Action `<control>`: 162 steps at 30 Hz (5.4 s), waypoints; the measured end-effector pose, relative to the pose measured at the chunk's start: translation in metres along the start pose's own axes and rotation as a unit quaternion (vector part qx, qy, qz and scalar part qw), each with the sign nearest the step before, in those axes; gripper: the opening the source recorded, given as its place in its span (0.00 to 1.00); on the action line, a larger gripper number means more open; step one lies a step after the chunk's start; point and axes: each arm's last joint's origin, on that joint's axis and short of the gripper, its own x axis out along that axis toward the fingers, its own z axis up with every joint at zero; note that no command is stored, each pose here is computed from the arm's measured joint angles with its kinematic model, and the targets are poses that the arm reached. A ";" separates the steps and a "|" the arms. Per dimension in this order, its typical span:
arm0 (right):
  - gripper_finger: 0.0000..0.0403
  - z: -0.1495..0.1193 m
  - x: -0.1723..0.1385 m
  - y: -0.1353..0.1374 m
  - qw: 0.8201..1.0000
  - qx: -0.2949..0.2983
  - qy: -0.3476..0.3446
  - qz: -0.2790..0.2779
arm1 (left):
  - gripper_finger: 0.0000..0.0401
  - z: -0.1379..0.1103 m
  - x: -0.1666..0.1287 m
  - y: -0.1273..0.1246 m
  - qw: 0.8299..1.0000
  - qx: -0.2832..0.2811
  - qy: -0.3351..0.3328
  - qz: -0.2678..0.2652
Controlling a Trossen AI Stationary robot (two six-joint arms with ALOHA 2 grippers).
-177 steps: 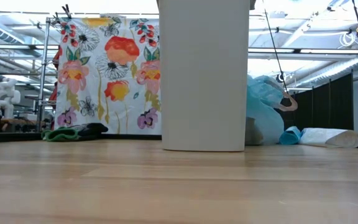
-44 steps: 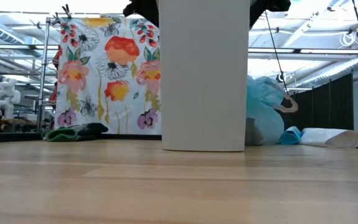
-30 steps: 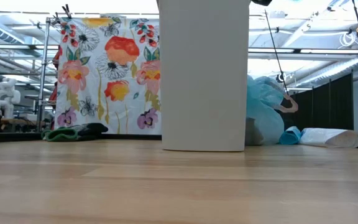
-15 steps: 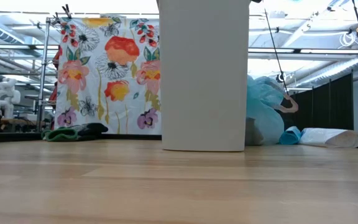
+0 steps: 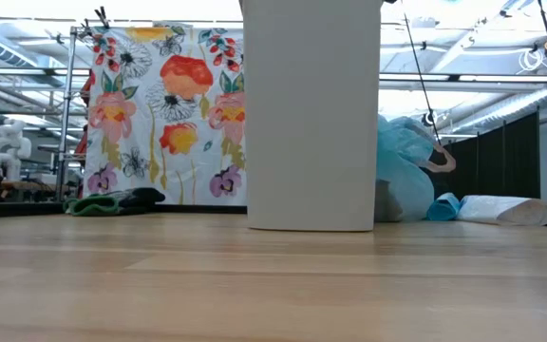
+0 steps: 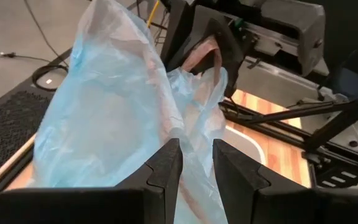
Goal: Place trash/remove bag and relplace
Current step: Insert the new blue trash bag into the trash bin
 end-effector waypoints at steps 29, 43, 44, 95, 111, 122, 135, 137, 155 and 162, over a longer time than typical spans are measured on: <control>0.00 -0.001 0.000 0.001 1.000 -0.005 0.007 0.011 | 0.01 -0.008 0.005 0.008 0.994 0.023 0.028 0.102; 0.00 -0.005 0.000 -0.006 0.999 0.013 0.021 -0.034 | 0.00 -0.013 0.004 0.025 0.985 0.023 0.061 0.157; 0.00 -0.006 0.000 -0.009 0.998 0.019 0.027 -0.053 | 0.00 -0.013 0.004 0.028 0.984 0.022 0.067 0.163; 0.00 -0.022 0.026 -0.071 0.984 0.098 0.117 -0.091 | 0.02 -0.028 0.022 0.085 0.954 0.009 0.191 0.230; 0.15 -0.011 -0.003 -0.067 0.996 0.080 0.027 -0.032 | 0.06 -0.001 -0.004 0.067 0.988 0.046 0.060 0.136; 0.24 -0.011 -0.003 -0.067 0.993 0.114 0.025 -0.035 | 0.26 -0.003 0.001 0.069 0.987 0.047 0.074 0.134; 0.24 -0.014 -0.004 -0.061 0.987 0.145 -0.007 -0.075 | 0.26 -0.011 0.027 0.087 0.987 0.057 0.127 0.079; 0.24 -0.015 -0.004 -0.059 0.987 0.142 -0.008 -0.075 | 0.26 -0.011 0.029 0.088 0.987 0.062 0.130 0.077; 0.24 -0.023 -0.006 -0.046 0.994 0.083 0.002 -0.064 | 0.01 -0.014 0.038 0.101 0.979 0.028 0.141 0.142; 0.24 -0.025 -0.006 -0.046 0.996 0.056 0.010 -0.066 | 0.00 -0.020 0.035 0.107 0.970 -0.003 0.166 0.177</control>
